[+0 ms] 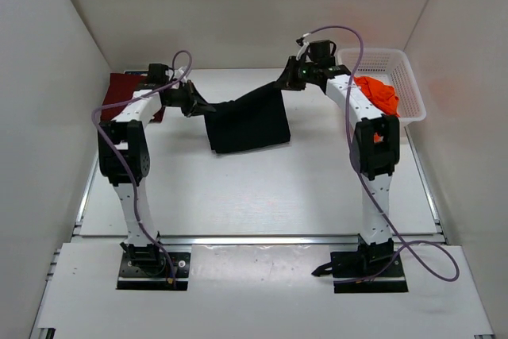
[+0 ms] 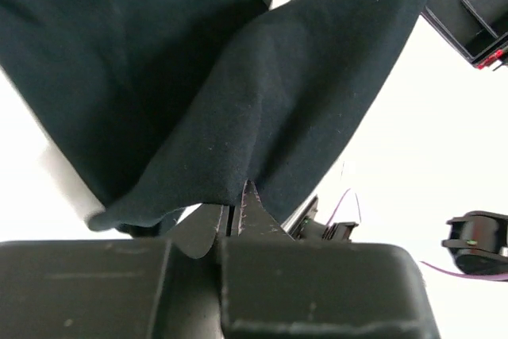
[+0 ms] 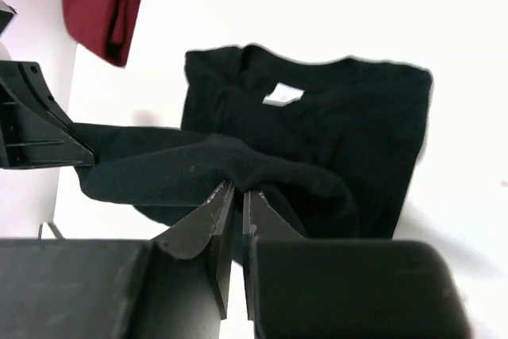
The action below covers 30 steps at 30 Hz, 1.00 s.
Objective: Fold and stack the t-shirts
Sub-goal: Fold the long partially folded tshirt into a neat square
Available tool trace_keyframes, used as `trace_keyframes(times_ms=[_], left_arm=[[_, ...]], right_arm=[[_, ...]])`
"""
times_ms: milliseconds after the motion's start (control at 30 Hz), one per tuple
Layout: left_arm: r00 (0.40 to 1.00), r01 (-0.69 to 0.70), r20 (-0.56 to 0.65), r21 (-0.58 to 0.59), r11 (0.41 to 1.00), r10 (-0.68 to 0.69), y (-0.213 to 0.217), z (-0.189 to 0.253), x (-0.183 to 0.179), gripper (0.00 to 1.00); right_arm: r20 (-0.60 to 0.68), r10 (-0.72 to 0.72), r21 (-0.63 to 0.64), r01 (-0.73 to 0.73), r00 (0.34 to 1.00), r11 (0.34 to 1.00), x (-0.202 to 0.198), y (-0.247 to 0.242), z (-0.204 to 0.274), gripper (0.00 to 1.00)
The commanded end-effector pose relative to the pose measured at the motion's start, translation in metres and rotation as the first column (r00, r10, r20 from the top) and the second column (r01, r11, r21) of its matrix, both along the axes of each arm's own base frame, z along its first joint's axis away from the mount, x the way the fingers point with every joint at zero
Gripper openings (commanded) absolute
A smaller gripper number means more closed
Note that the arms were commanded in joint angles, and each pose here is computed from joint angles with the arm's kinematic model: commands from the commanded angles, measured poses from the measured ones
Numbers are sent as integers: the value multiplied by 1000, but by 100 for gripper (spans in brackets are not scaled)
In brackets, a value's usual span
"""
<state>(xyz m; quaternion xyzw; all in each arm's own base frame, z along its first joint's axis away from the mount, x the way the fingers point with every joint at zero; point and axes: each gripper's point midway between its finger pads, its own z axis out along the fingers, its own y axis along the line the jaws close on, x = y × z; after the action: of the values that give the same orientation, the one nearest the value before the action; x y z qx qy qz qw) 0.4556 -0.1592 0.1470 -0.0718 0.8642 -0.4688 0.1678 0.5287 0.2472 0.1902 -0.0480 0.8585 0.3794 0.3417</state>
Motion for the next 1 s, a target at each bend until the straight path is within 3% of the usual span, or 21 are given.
trace_keyframes(times_ms=[0, 200, 300, 333, 367, 433, 467, 500, 533, 633, 700, 767, 900, 967], left_arm=[[998, -5, 60, -63, 998, 9, 1, 16, 29, 0], [996, 10, 88, -52, 999, -5, -14, -1, 59, 2], [992, -2, 122, -29, 1000, 5, -15, -8, 78, 8], [991, -2, 132, -21, 1000, 5, -15, -12, 84, 14], [990, -7, 138, 11, 1000, 5, -12, -20, 86, 21], [982, -26, 188, 77, 997, 11, -5, -24, 102, 59], [975, -51, 223, 130, 990, 21, 4, -23, 111, 85], [972, -79, 232, 175, 981, 37, 12, -28, 116, 95], [961, -111, 272, 219, 969, 48, 23, -19, 125, 99], [904, -205, 424, 313, 927, 56, 55, 24, 148, 99], [863, -235, 505, 384, 893, 10, 69, 52, 149, 98], [837, -205, 545, 394, 896, -48, 61, 69, 131, 96], [837, -44, 509, 429, 902, -201, 18, 50, 96, 80], [856, 7, 465, 424, 906, -224, 1, 21, 90, 78]], right_arm=[[58, -8, 3, 8, 998, 1000, 31, -8, 12, 0], [28, -25, -5, 25, 999, 1000, 57, -9, -15, 0], [25, -68, -21, 69, 997, 997, 68, -18, -23, 0], [15, -87, -24, 88, 996, 996, 71, -21, -29, 4], [18, -102, -29, 102, 995, 994, 74, -24, -30, 17], [22, -119, -26, 119, 993, 993, 82, -31, -36, 28], [31, -127, -29, 128, 991, 991, 86, -32, -37, 31], [42, -136, -38, 138, 990, 990, 89, -36, -35, 32], [60, -142, -41, 144, 988, 989, 94, -37, -29, 32], [105, -157, -73, 165, 982, 984, 101, -43, -15, 32], [124, -129, -111, 143, 984, 984, 96, -37, -13, 27], [119, -91, -153, 108, 989, 982, 86, -29, -19, 24], [81, -32, -170, 45, 996, 984, 74, -12, -42, 11], [80, -20, -145, 31, 997, 989, 79, -1, -55, 7]])
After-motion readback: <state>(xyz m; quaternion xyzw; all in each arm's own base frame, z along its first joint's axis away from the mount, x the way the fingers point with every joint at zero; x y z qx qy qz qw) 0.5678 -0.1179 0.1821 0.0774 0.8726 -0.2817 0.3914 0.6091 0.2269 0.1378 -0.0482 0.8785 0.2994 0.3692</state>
